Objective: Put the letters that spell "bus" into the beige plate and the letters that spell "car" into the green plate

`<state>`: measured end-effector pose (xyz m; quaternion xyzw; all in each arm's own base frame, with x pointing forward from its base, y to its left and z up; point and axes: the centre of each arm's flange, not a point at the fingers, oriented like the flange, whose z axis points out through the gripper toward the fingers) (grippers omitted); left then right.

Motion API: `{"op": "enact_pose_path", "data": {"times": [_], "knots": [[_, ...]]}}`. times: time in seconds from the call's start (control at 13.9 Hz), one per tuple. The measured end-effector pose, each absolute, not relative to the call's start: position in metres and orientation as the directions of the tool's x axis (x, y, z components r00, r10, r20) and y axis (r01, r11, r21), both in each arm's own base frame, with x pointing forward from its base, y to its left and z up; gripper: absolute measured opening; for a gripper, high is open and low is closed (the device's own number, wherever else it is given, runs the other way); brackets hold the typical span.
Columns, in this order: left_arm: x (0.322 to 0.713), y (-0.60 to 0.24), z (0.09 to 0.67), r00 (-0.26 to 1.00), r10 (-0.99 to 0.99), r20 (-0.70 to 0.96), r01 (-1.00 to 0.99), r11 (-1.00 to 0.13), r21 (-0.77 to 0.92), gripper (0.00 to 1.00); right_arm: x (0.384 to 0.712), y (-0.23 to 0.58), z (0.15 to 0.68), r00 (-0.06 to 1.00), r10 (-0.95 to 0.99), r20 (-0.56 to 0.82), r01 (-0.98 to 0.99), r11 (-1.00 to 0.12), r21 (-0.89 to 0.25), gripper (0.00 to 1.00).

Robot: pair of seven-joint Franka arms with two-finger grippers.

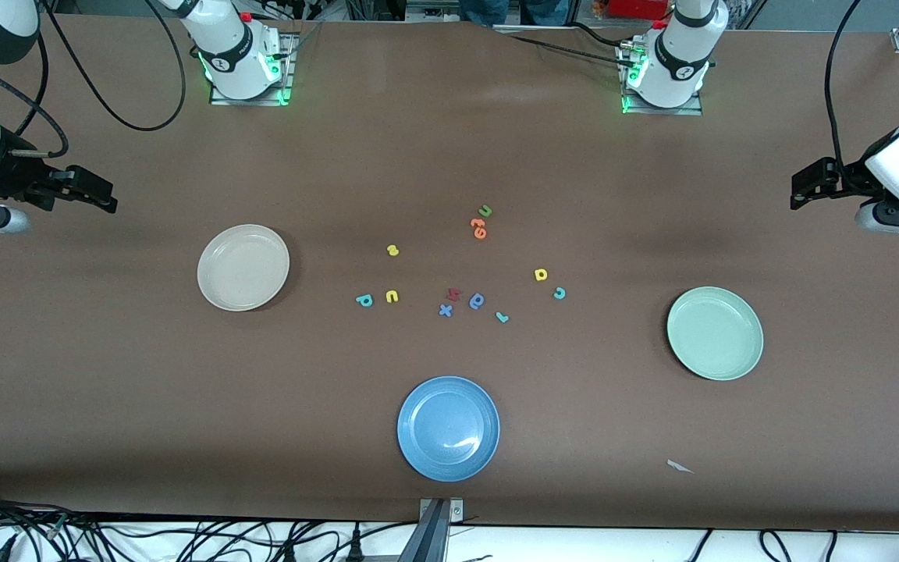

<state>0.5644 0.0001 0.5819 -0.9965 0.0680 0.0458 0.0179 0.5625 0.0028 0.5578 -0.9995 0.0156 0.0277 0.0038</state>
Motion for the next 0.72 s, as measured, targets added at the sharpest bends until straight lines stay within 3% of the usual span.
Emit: {"op": "enact_pose_path", "data": {"times": [0.72], "knots": [[0.564, 0.000, 0.582, 0.987, -0.134, -0.094, -0.137, -0.990, -0.029, 1.00, 0.563, 0.016, 0.555, 0.998, -0.004, -0.064, -0.004, -1.000, 0.001, 1.00]]}}
